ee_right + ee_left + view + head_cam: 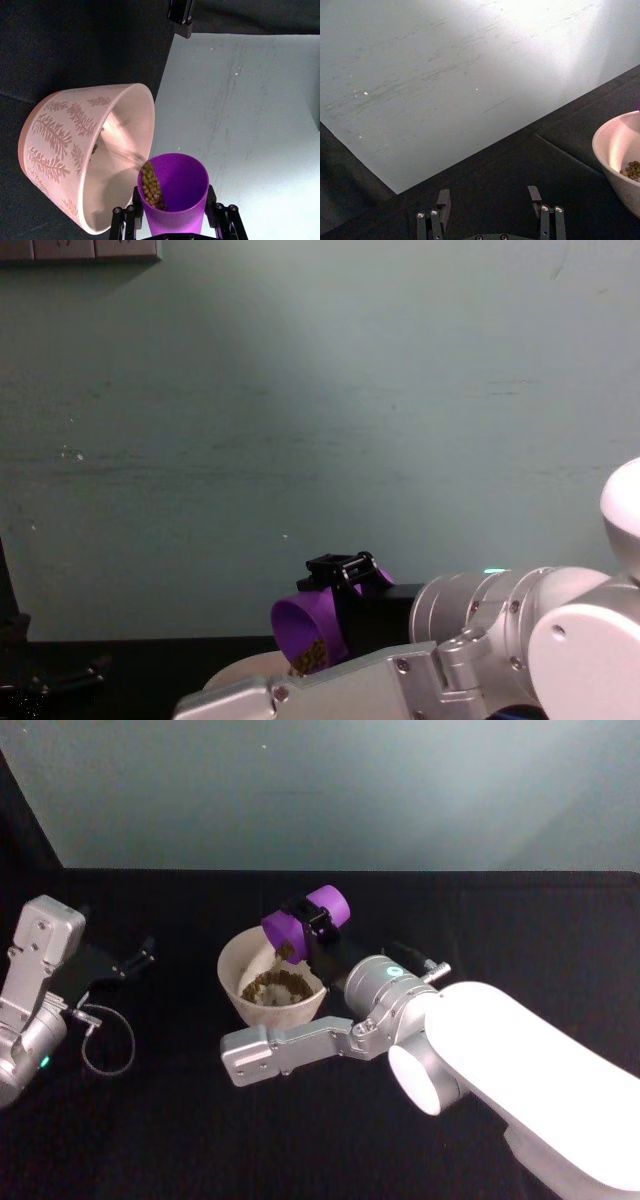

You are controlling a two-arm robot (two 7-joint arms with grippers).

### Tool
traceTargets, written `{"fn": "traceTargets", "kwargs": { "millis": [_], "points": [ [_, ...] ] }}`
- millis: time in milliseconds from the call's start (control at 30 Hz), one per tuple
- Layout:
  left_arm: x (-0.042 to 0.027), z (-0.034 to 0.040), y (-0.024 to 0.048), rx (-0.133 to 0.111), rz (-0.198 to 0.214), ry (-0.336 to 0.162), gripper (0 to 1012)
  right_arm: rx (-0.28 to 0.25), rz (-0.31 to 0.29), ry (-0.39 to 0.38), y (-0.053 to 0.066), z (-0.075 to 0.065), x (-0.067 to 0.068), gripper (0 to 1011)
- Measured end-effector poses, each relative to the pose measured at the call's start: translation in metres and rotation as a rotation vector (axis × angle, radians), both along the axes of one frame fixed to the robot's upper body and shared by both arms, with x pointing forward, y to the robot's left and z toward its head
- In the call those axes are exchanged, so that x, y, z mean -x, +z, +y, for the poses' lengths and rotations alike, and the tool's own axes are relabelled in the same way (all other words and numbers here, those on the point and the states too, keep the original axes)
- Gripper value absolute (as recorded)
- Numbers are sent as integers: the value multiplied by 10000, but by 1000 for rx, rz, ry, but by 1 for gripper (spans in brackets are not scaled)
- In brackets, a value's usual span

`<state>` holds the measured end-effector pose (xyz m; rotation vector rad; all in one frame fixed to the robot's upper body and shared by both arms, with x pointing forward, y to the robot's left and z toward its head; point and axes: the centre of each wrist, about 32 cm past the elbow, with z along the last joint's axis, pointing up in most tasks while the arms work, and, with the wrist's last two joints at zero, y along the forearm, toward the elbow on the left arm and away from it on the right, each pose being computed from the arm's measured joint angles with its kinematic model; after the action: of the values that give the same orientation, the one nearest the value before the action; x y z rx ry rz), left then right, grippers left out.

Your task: Pick up the cup and pour the mung beans from the cup into the bowl.

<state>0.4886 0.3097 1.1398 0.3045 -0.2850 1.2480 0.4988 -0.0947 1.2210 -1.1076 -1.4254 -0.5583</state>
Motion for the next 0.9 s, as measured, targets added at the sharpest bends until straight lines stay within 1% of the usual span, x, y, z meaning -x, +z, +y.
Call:
{"fn": "traceTargets", "kwargs": {
  "millis": [467, 900],
  "points": [
    [0, 0, 0, 0, 0, 0, 1000, 14, -22, 37, -34, -51, -3, 723],
    [0, 0, 0, 0, 0, 0, 1000, 43, -42, 44, -43, -41, 0, 723]
  ]
}}
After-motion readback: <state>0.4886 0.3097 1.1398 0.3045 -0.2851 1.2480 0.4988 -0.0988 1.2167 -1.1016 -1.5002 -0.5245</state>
